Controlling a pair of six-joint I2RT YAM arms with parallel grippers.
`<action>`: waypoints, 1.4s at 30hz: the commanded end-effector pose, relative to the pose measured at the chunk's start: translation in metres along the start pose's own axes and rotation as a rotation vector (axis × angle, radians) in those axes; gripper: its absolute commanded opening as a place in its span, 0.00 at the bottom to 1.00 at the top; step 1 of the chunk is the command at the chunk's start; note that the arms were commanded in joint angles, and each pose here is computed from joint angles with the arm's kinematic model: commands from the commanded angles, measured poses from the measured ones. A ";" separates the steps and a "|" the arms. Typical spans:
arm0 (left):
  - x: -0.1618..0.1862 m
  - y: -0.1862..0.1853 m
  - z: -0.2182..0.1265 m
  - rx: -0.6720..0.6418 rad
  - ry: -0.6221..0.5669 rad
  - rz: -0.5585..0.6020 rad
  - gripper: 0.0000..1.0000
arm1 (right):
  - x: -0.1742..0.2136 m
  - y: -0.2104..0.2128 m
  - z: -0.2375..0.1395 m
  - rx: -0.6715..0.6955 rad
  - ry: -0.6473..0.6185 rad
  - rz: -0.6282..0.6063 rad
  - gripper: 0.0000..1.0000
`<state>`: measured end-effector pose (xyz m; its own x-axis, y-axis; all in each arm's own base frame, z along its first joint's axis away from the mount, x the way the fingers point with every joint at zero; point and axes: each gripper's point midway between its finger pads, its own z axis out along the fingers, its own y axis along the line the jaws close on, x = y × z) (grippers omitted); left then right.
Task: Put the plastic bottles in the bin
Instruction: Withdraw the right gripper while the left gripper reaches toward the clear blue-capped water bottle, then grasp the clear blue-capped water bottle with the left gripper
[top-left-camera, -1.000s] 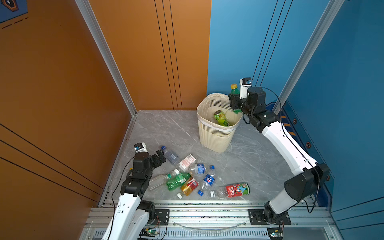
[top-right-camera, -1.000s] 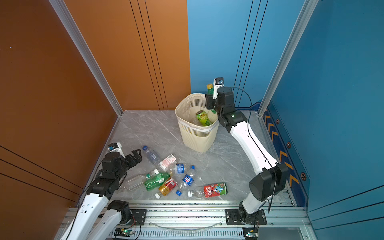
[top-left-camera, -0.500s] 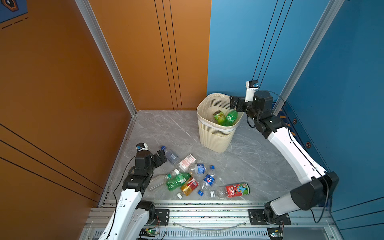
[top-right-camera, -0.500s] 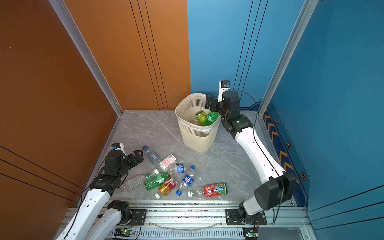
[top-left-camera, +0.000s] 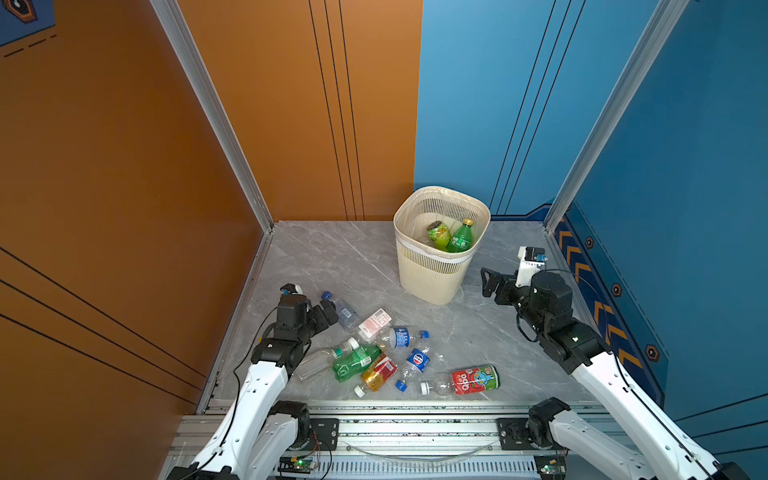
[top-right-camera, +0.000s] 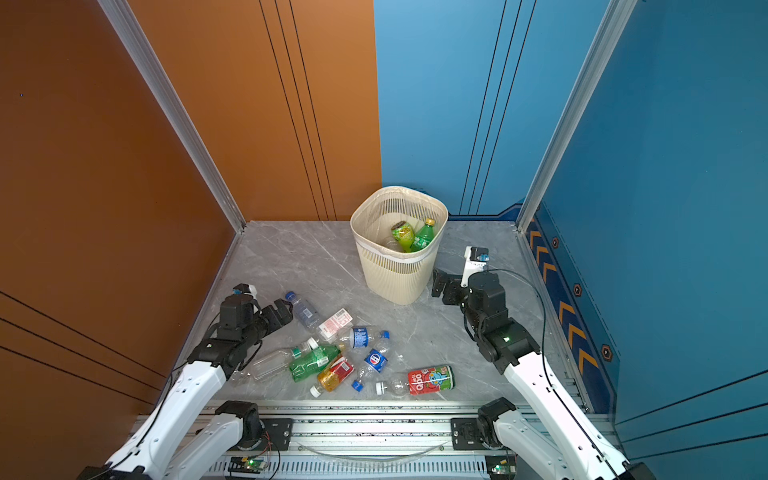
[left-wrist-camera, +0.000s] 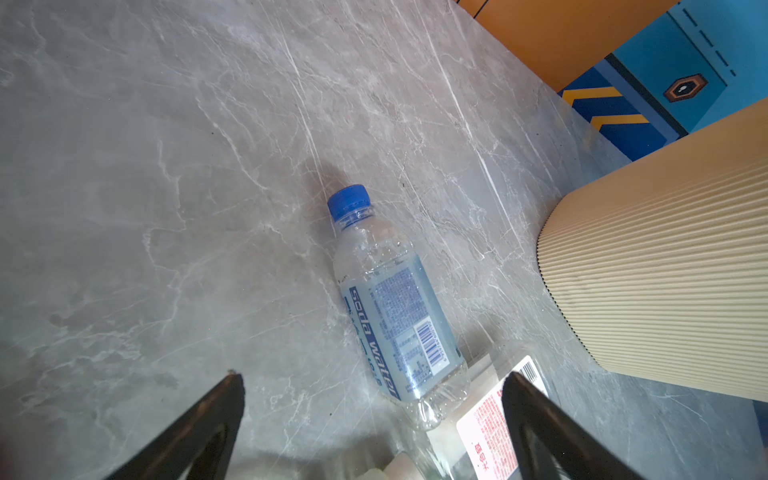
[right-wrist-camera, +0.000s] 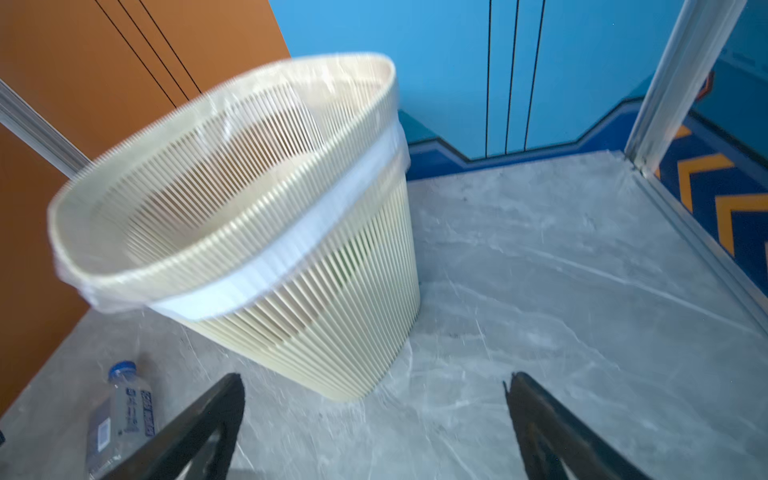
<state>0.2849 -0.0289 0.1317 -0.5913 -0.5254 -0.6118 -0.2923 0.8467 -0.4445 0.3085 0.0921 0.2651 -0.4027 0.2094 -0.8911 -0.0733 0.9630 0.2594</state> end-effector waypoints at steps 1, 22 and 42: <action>-0.007 -0.018 0.001 0.051 0.017 -0.012 0.98 | 0.004 -0.005 -0.004 0.021 0.013 0.021 1.00; 0.022 -0.036 0.071 -0.043 0.222 0.043 0.96 | 0.016 -0.012 -0.010 0.024 0.018 0.011 1.00; 0.025 -0.046 0.109 -0.019 0.259 -0.019 0.54 | 0.021 -0.022 -0.008 0.040 0.020 0.022 1.00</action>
<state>0.3563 -0.0867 0.0509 -0.7701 -0.4967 -0.4003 -0.3367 0.8494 -0.4063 0.2980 0.0768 0.2478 -0.4135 0.2282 -0.8814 -0.0314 0.9639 0.2643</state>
